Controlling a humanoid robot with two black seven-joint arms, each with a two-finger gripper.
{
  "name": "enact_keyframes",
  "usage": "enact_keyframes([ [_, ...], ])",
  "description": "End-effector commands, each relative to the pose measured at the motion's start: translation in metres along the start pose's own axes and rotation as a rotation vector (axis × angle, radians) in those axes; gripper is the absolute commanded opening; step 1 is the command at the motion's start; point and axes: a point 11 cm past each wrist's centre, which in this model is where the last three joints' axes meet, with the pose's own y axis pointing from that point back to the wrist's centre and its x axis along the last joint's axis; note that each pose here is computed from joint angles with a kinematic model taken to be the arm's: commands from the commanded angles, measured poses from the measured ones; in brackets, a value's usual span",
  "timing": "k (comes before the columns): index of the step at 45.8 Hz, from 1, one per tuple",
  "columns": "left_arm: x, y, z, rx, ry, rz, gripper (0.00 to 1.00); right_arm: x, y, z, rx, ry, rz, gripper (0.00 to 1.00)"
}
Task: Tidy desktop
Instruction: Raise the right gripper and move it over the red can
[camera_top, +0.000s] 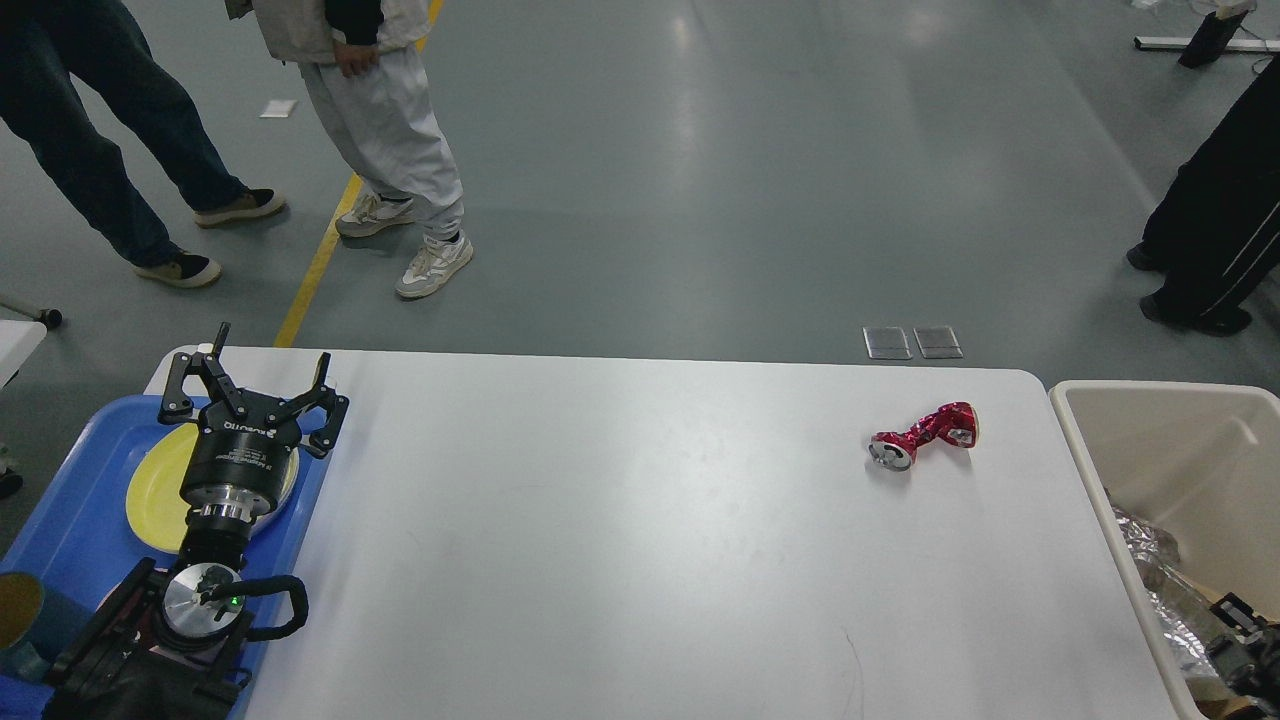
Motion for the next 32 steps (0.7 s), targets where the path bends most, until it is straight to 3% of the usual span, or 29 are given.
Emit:
enact_keyframes([
  [1,0.0,0.0,0.0,0.0,0.0,0.0,0.97,0.0,0.0,-0.002,0.003,0.0,0.0,1.0],
  [23,0.0,0.0,0.0,0.0,0.0,0.0,0.97,0.008,0.004,-0.017,0.016,0.01,-0.055,1.0],
  [32,0.0,0.0,0.0,0.0,0.0,0.0,0.97,0.063,0.023,-0.042,0.047,0.064,-0.169,1.0],
])
